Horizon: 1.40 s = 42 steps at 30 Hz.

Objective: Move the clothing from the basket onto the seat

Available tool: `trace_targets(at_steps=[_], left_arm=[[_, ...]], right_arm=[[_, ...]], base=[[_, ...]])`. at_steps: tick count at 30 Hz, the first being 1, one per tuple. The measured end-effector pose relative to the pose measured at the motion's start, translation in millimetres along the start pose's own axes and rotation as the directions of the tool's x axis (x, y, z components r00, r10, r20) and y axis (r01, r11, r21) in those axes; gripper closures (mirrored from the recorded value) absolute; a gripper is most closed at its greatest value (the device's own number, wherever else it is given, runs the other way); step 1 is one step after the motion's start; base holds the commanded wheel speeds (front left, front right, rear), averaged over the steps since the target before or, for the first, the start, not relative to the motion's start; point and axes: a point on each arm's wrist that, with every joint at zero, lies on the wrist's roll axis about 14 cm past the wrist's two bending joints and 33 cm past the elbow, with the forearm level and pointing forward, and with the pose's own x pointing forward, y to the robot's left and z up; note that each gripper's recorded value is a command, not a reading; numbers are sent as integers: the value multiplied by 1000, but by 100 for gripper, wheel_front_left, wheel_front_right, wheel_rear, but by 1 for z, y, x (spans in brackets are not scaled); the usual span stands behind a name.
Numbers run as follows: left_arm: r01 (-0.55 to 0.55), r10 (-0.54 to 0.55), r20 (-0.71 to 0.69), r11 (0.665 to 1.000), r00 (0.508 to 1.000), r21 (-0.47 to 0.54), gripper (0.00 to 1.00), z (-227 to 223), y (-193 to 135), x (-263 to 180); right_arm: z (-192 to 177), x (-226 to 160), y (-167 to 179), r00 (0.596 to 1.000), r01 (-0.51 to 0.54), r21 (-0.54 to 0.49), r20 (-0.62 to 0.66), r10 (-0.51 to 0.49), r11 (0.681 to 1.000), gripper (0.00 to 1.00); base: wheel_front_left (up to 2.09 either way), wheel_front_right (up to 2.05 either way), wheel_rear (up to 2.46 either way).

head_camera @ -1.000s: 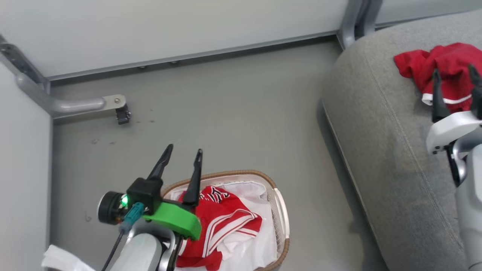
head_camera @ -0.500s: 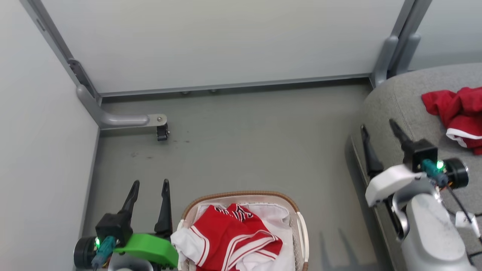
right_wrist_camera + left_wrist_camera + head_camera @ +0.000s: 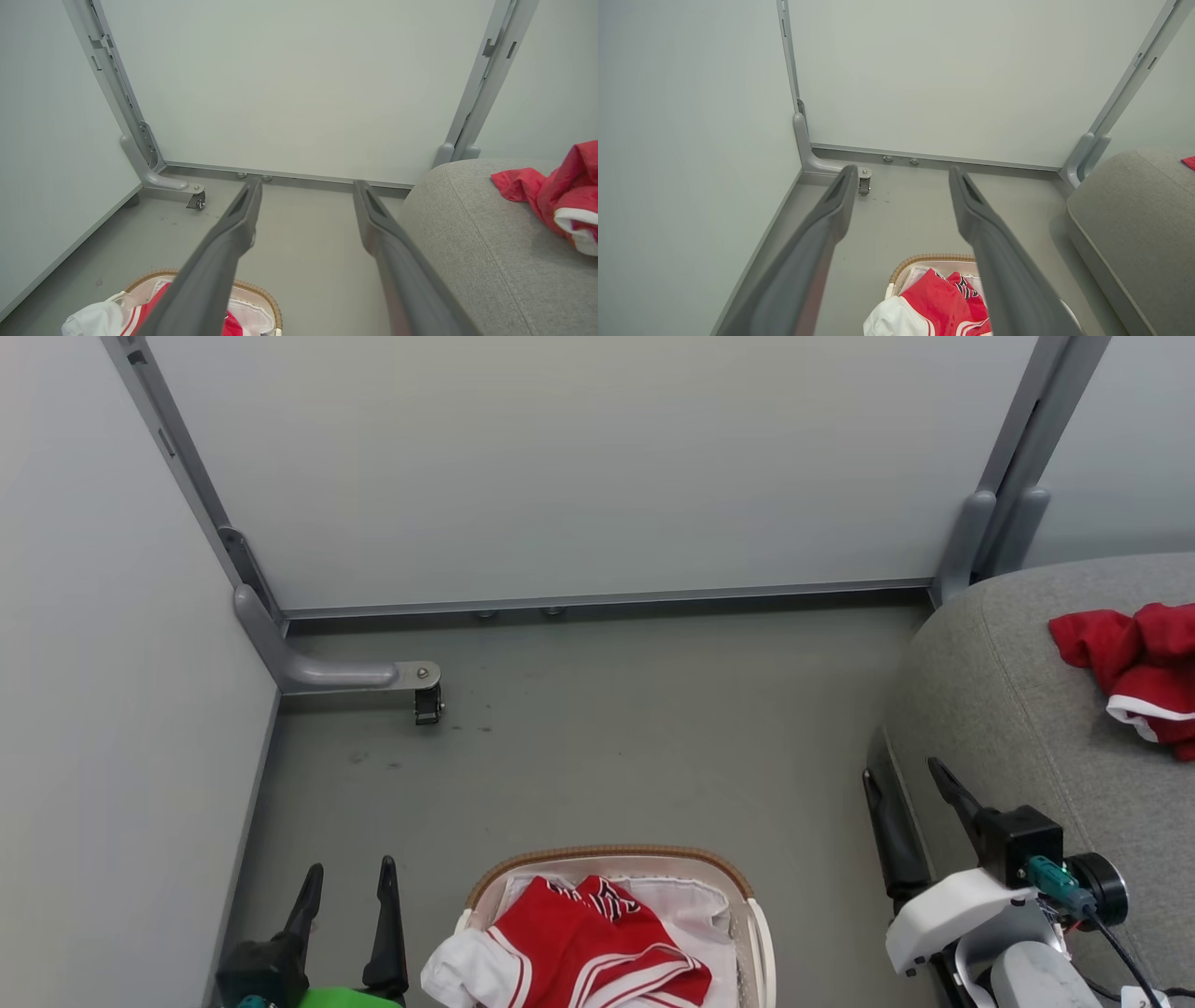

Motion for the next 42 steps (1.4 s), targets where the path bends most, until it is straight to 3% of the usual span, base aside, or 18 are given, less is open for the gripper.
trace_targets(at_steps=[34, 42], left_arm=[[23, -23, -23, 1000, 999, 2, 0, -9, -6, 3], [90, -87, -50, 995, 995, 54, 0, -14, -21, 23]], right_arm=[[-8, -11, -15, 999, 51, 20, -17, -51, 998, 0], [-6, 1, -17, 999, 48, 3, -8, -48, 999, 0]], base=[[0, 0, 0], [0, 0, 0]])
